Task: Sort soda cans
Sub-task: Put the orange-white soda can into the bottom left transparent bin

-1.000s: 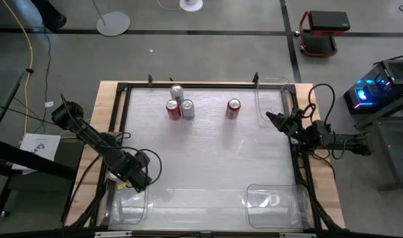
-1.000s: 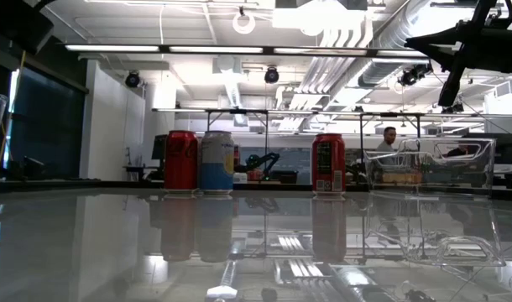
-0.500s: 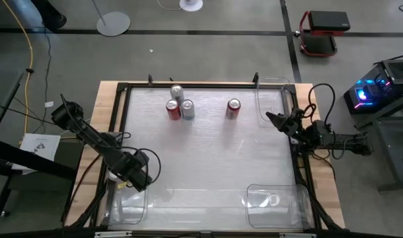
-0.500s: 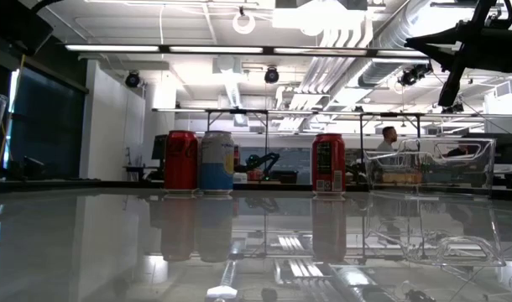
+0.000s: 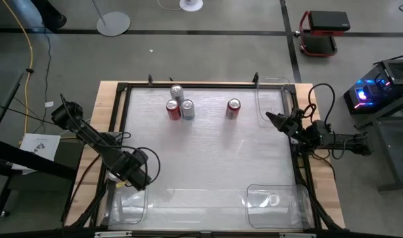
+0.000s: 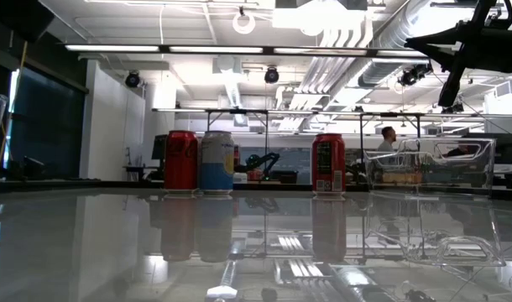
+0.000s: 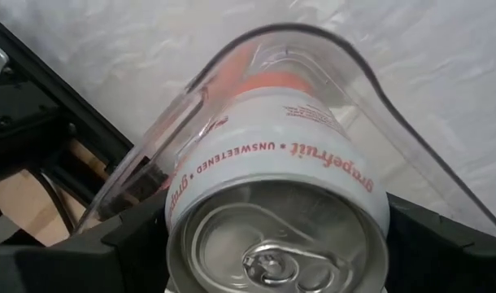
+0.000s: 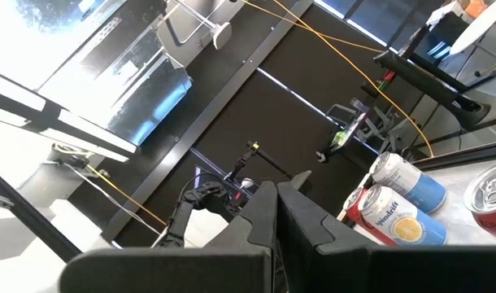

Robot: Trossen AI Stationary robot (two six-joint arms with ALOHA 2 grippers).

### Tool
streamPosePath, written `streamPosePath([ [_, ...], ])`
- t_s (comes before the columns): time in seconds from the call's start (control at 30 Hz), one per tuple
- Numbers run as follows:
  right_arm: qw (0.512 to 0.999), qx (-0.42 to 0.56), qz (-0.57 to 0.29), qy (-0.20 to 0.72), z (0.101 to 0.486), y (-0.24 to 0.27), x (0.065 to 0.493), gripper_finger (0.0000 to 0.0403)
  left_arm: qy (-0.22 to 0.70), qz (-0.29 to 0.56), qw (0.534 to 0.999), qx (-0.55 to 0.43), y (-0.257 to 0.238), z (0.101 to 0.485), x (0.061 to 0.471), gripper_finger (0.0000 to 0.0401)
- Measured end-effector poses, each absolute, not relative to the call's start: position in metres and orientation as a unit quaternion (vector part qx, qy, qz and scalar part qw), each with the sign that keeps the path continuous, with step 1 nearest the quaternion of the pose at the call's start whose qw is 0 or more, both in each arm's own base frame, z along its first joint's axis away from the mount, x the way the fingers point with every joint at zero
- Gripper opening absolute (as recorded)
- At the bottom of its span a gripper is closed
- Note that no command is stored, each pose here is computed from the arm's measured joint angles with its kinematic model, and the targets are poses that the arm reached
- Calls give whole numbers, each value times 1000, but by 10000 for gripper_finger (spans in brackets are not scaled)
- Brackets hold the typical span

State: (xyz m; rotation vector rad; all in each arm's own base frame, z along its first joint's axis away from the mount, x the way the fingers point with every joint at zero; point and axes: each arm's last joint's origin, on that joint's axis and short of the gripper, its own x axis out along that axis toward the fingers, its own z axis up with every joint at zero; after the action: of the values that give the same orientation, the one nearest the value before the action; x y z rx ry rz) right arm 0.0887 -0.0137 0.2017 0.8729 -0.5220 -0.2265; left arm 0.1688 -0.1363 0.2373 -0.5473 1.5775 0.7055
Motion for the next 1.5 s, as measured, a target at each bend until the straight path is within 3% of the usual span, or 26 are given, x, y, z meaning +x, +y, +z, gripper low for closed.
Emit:
streamPosePath([
  [0.7,867,417,-108,-249,202,-14,89,0,661,310,645,-224,-135,236,171,327],
  [1.5,868,416,-107,-247,202,-14,89,0,677,272,639,-245,-138,222,173,327],
])
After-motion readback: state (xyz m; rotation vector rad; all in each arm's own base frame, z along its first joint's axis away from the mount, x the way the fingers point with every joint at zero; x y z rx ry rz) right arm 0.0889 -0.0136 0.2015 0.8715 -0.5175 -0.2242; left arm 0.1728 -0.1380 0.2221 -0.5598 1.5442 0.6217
